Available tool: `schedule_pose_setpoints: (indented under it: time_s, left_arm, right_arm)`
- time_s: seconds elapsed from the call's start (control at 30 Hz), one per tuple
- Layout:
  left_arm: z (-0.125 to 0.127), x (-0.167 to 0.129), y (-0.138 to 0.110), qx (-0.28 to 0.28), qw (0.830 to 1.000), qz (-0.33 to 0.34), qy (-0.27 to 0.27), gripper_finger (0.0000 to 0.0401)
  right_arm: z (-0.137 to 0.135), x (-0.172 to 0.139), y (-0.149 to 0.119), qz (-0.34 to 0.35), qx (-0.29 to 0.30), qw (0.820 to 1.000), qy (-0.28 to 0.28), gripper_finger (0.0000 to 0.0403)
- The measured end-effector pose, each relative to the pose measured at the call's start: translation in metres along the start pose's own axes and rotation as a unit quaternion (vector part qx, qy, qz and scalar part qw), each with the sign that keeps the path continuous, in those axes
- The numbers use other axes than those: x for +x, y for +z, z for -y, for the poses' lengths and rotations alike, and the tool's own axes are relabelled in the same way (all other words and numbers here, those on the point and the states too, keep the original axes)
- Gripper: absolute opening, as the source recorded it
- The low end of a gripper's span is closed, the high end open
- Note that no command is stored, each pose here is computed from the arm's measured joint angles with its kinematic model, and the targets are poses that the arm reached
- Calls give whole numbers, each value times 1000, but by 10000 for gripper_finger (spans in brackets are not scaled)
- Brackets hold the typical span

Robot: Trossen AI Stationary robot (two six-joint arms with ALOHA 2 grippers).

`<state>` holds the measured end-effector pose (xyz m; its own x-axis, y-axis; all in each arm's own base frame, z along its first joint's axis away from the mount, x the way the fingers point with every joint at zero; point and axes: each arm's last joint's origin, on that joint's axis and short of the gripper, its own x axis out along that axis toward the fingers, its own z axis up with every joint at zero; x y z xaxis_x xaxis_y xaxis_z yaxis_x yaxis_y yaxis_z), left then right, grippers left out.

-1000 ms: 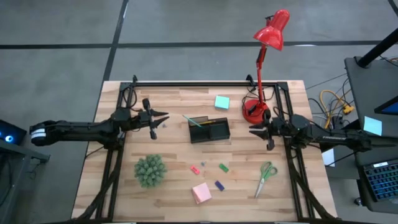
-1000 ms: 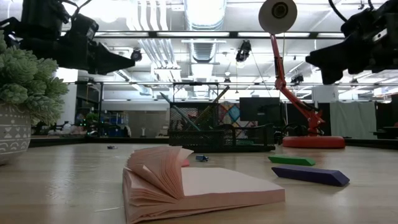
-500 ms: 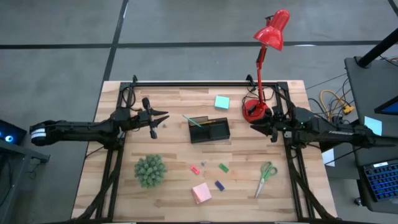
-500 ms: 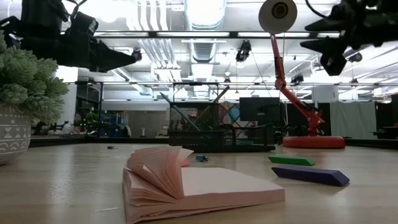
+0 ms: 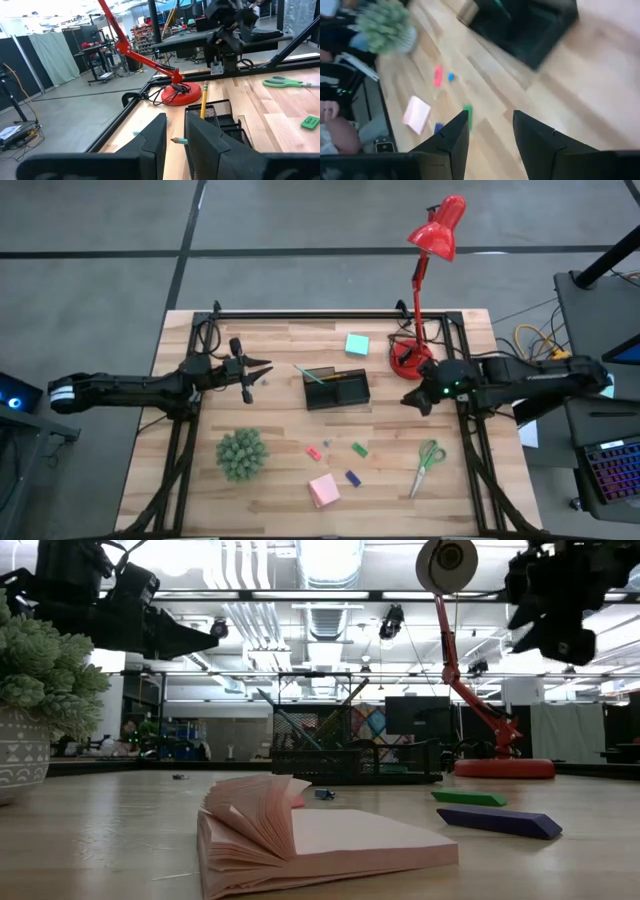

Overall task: Pick and place office supplies into organizer
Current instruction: Put the green scissors into the black desk organizer

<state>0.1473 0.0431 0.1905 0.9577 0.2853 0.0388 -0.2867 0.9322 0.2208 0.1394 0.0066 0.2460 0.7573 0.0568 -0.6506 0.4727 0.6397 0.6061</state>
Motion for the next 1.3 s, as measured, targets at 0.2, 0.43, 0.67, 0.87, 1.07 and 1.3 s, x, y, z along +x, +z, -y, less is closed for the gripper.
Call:
schedule_pose_setpoints:
  time_s: [0.2,0.43,0.67,0.87,1.07,1.3]
  left_arm:
    - [0,0,0,0,1000,0,0,59]
    - [-1,1,4,1,1000,7,1,59]
    - [-1,1,6,13,1000,18,4,59]
    - [-2,1,10,10,999,34,6,59]
    - [-4,2,19,13,998,63,13,59]
    - [-3,2,22,16,997,76,-10,59]
  right_arm:
    - [-16,9,-3,-60,87,993,-43,144]
    - [-40,19,-4,-103,155,979,-85,144]
    - [-65,29,-5,-133,201,960,-142,144]
    - [-71,29,-12,-171,256,901,-304,144]
    - [-76,34,-27,-196,304,831,-422,144]
    - [-87,48,-43,-164,359,813,-428,143]
